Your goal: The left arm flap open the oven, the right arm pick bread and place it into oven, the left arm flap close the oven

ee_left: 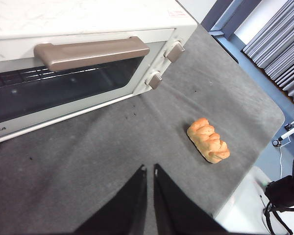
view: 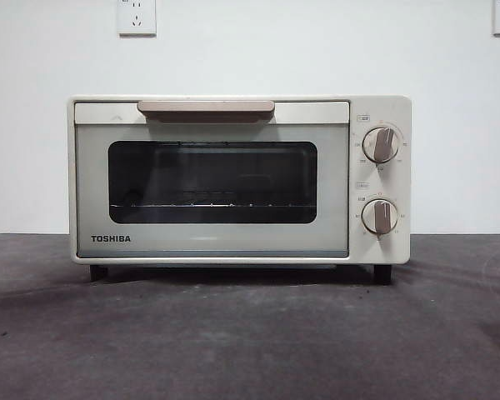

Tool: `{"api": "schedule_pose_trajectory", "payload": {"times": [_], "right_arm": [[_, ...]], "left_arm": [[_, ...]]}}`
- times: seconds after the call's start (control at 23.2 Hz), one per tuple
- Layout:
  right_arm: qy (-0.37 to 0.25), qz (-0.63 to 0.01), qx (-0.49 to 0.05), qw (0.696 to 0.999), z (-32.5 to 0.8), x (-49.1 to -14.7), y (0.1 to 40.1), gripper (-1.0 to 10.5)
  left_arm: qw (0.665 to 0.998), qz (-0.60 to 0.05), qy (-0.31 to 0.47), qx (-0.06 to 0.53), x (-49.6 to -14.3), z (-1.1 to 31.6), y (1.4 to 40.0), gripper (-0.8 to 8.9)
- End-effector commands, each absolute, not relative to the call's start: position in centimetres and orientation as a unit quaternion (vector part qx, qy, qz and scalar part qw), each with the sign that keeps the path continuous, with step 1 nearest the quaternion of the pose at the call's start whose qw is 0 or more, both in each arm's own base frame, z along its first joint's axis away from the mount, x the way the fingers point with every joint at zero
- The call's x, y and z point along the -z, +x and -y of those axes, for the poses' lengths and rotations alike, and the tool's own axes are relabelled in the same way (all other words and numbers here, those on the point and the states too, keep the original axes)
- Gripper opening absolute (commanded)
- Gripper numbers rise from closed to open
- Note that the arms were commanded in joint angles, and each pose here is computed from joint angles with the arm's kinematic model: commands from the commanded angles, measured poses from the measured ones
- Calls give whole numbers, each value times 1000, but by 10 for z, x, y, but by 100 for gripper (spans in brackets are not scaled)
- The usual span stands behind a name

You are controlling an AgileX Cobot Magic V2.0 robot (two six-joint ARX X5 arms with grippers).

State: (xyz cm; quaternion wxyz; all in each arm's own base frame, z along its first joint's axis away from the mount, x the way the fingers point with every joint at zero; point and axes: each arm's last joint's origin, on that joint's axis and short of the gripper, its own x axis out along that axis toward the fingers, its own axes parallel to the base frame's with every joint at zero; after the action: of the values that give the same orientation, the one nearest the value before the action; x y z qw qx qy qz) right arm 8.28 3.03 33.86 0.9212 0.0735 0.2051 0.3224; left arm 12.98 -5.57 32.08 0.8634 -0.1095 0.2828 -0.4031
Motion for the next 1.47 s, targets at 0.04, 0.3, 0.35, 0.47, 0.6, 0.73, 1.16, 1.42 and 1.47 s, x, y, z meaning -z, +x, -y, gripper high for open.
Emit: {"api": "schedule_pose_trajectory", "payload": {"times": [0.04,0.3,0.35,0.47,0.6,0.73,1.16,1.42,1.47], "right_arm": [[76,-202,-324,921,-30,-343,81,15],[79,-216,-322,918,-30,-341,80,323],[79,-218,-322,918,-30,-340,80,382],[79,-219,-322,918,-30,-340,80,513],[79,-219,-322,918,-30,-340,80,540],[79,-221,-321,917,-30,-340,80,540],[119,-350,-261,892,-30,-320,88,540],[127,-440,-198,866,-31,-305,105,540],[127,-452,-186,863,-31,-302,108,540]], "left_arm": [[865,-268,-101,411,-328,56,130,37],[866,-264,-101,412,-329,57,130,295],[866,-264,-102,412,-329,57,130,359],[866,-264,-102,412,-329,57,130,477],[866,-264,-101,413,-329,57,130,502],[866,-264,-101,412,-329,57,130,501],[866,-264,-101,413,-329,57,130,501],[865,-265,-101,414,-329,57,130,501],[865,-265,-101,414,-329,57,130,501]]}}
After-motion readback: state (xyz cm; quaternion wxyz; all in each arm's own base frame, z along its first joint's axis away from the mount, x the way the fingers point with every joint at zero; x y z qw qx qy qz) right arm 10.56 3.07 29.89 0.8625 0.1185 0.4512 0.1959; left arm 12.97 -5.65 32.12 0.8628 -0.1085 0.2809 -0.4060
